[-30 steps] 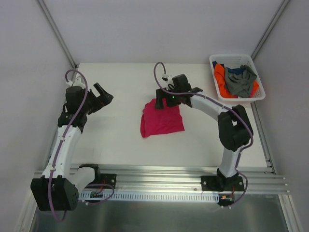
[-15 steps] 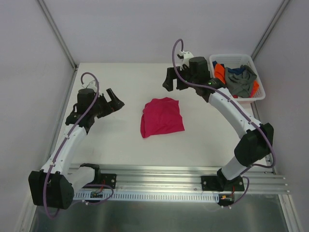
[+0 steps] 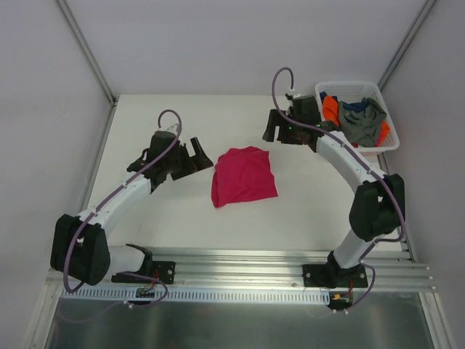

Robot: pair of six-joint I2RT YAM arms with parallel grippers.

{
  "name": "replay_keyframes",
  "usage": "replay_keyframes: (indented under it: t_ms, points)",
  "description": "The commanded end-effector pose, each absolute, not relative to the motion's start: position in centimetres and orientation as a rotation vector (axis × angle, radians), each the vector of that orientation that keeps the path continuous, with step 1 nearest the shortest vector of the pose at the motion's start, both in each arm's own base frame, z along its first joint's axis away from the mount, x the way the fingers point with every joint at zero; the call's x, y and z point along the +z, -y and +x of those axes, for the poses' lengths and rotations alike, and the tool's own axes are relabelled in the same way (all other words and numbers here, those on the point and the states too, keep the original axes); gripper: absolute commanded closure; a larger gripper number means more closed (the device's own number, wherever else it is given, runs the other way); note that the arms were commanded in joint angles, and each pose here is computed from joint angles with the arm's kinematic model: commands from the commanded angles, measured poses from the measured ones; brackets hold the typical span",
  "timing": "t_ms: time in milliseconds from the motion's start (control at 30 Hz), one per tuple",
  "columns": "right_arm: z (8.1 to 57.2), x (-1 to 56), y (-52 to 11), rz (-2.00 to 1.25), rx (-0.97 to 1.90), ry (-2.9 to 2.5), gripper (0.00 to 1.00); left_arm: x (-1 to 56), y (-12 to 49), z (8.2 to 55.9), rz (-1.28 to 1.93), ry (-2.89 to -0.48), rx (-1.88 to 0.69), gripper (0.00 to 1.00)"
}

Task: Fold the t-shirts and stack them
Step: Move the tshirt to the center of the board

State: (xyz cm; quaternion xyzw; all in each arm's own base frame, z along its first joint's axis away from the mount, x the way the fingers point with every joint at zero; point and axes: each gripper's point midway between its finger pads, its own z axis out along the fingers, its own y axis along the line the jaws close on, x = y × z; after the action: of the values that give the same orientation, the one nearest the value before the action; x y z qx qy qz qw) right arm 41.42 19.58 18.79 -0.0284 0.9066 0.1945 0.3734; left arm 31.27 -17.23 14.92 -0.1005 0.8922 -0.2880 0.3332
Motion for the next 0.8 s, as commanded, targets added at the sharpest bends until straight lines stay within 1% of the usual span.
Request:
replay_keyframes:
  t_ms: [0,33,133,233,300,367,400,467,500,567,600,667,767]
  points:
    - [42.0,14.4,-21.6,-0.054,0.558,-2.424,0.17,17.3,18.4,33.5,-0.309,-2.251,-0.771,0.02]
    - [42.7,12.7,-21.8,-0.057,0.553,-2.438,0.19,17.4,18.5,33.5,-0.31,-2.248,-0.763,0.02]
    - [43.9,11.0,-22.0,-0.05,0.542,-2.469,0.29,17.5,18.0,33.1,-0.304,-2.234,-0.742,0.01]
    - [44.7,10.9,-22.3,-0.058,0.537,-2.47,0.31,17.7,17.5,32.4,-0.289,-2.215,-0.734,0.01]
    - [44.8,9.8,-22.2,-0.041,0.532,-2.497,0.32,17.9,17.3,32.0,-0.283,-2.202,-0.729,0.01]
    - [44.6,8.6,-22.3,-0.037,0.538,-2.527,0.35,18.0,17.1,31.7,-0.286,-2.196,-0.729,0.01]
    - [44.3,8.3,-22.6,-0.031,0.557,-2.54,0.41,18.0,17.1,31.6,-0.286,-2.195,-0.732,0.01]
    - [44.3,7.9,-22.8,-0.025,0.571,-2.543,0.48,18.0,17.1,31.5,-0.282,-2.197,-0.732,0.01]
    - [44.3,7.7,-22.8,-0.016,0.575,-2.547,0.58,18.0,17.1,31.5,-0.277,-2.198,-0.732,0.01]
    - [44.3,7.8,-23.0,-0.009,0.58,-2.549,0.72,18.0,17.2,31.6,-0.275,-2.201,-0.736,0.01]
    - [44.3,7.8,-22.9,-0.005,0.58,-2.549,0.84,18.0,17.3,31.5,-0.271,-2.206,-0.738,0.01]
    - [44.3,8.0,-22.9,-0.011,0.583,-2.544,0.99,17.9,17.5,31.7,-0.258,-2.213,-0.742,0.01]
    - [44.4,10.0,-23.0,-0.046,0.591,-2.501,0.99,17.4,17.9,31.9,-0.23,-2.239,-0.751,0.01]
